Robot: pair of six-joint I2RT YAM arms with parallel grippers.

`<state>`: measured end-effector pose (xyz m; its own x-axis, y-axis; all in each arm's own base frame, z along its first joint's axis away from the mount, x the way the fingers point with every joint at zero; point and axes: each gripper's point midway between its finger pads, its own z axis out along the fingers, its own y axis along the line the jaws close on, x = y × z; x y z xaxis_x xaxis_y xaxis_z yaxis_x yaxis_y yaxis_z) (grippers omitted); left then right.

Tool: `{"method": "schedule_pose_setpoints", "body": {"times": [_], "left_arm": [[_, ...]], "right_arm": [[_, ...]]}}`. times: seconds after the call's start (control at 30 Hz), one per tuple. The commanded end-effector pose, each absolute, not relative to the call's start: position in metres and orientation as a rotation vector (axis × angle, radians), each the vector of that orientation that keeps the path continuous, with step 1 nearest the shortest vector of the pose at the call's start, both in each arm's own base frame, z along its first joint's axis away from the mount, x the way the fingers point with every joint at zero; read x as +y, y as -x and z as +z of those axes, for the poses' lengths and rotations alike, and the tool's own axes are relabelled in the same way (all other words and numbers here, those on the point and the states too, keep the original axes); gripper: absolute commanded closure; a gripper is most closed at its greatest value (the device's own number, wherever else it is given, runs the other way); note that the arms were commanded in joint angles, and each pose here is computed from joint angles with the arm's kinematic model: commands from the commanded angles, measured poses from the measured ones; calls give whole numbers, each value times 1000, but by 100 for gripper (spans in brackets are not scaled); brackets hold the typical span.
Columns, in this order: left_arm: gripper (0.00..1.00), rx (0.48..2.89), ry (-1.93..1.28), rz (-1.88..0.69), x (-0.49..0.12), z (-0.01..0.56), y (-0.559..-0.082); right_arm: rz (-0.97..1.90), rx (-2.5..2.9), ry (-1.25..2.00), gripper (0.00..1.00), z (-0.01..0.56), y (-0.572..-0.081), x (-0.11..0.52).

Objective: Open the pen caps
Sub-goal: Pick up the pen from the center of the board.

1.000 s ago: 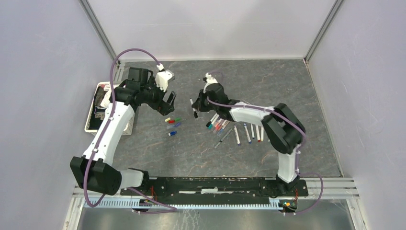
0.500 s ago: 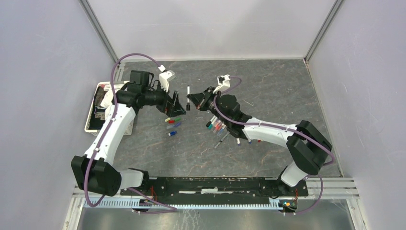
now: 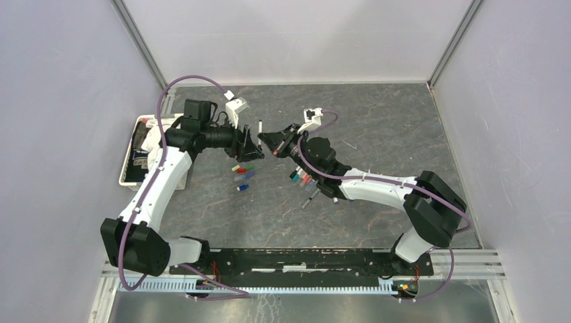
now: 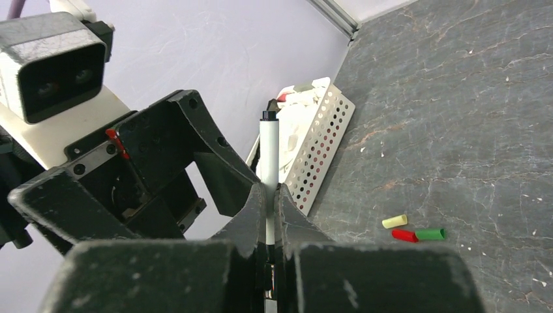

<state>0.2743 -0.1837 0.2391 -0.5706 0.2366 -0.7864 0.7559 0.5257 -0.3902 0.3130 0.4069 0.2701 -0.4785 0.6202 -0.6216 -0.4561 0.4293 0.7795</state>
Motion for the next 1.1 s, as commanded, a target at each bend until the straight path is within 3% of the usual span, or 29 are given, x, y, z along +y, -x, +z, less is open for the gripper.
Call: {"method": "schedule_pose_setpoints", "body": {"times": [0.0,0.23,0.43,0.63,0.67,0.9,1.07], "left_arm": [[28,2066,-801,-1045,-192,239,-272],[60,2076,-807,-1068,-196,233,-273],[66,2069,-807,-1100,-199,235,-273],[97,2071,-834,-1070,-197,232,-275],[97,2074,-851,-1033,-194,229,-276],[98,2061,-1099,-649,-154,199,-282],[98,1950,-1458,-314,-115,169,-269]], "right_arm": [[1358,1494,-185,100,322,-310,404],[1366,1501,-186,100,319,-309,407],[1376,1509,-188,100,315,-306,411],[1362,1522,-194,100,309,-304,406],[1352,1526,-195,100,308,-304,404],[1375,1622,-54,63,300,-311,390],[1382,1767,103,54,279,-313,368]]}}
